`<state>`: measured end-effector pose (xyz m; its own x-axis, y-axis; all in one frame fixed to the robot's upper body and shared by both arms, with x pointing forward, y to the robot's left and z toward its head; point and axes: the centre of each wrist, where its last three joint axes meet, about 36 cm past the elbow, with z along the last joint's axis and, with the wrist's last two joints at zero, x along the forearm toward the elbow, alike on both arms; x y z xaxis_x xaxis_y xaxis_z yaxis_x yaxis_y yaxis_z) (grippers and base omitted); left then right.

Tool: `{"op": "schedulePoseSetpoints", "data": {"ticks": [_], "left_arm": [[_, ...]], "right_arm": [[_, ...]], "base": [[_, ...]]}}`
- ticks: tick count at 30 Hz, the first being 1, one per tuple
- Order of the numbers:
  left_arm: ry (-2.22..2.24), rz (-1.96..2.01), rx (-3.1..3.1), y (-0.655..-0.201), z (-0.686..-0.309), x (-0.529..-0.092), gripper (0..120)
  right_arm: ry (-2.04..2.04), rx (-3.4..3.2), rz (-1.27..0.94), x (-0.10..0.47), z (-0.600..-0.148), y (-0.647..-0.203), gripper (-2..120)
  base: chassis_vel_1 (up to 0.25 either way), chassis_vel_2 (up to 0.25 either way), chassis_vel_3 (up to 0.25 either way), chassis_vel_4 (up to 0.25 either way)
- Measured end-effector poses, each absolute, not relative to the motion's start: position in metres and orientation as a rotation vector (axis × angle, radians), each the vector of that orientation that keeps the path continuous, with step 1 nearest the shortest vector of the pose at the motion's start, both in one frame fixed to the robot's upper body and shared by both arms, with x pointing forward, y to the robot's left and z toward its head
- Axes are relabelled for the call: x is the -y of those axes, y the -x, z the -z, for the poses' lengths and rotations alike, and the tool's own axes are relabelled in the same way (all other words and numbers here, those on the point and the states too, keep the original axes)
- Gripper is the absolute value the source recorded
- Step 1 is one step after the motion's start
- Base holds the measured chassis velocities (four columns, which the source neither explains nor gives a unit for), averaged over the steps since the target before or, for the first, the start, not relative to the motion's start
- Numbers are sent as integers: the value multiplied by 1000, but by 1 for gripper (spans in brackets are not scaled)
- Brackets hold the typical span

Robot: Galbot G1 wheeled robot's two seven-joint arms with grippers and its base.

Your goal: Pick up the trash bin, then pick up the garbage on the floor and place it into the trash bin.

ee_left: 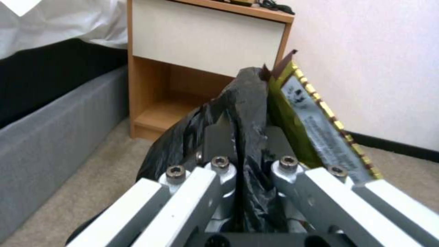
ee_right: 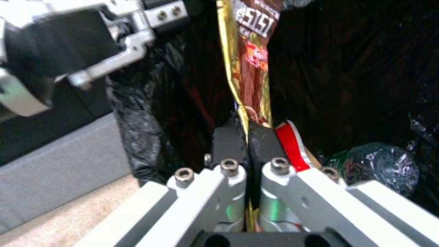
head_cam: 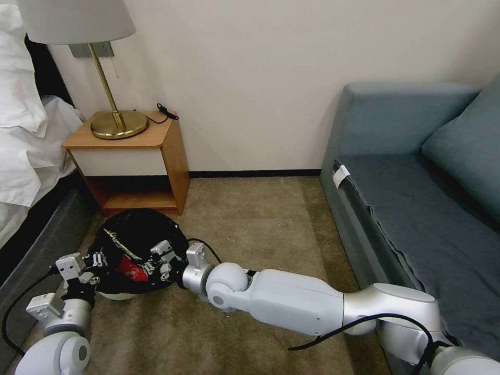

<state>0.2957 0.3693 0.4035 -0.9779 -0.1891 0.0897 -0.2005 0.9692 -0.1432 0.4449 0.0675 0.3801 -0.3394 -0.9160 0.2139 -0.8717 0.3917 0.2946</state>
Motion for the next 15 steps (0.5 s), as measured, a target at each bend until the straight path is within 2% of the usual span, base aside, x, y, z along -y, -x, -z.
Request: {"op": "schedulePoseSetpoints", "data": {"ticks": [2,3,5,6,9,12,14,15], "left_arm": [[-296,-243,3042,-295,-404,-368,4],[-296,-243,3042,-295,-404,-368,4],[-294,-248,3041,-295,-404,-368,4],[-294,-248,3041,-295,-404,-368,4],[-296,-251,3039,-294,-404,-369,4],[-297,-256,3039,-294,-404,-369,4],[-304,-274,3032,-294,-401,-371,4],[-304,-274,3032,-294,-401,-371,4]], "right_arm": [[-1548,2316,175,-68,-380,-445,15],[-1548,2316,175,-68,-380,-445,15],[-1544,2315,173,-67,-378,-444,25],[-1544,2315,173,-67,-378,-444,25],[-1537,2323,162,-65,-376,-444,39],[-1535,2325,163,-64,-376,-445,43],[-1528,2343,165,-63,-379,-449,60],[-1528,2343,165,-63,-379,-449,60]], "base": [[0,0,0,0],[0,0,0,0],[0,0,0,0],[0,0,0,0],[0,0,0,0],[0,0,0,0],[0,0,0,0],[0,0,0,0]]}}
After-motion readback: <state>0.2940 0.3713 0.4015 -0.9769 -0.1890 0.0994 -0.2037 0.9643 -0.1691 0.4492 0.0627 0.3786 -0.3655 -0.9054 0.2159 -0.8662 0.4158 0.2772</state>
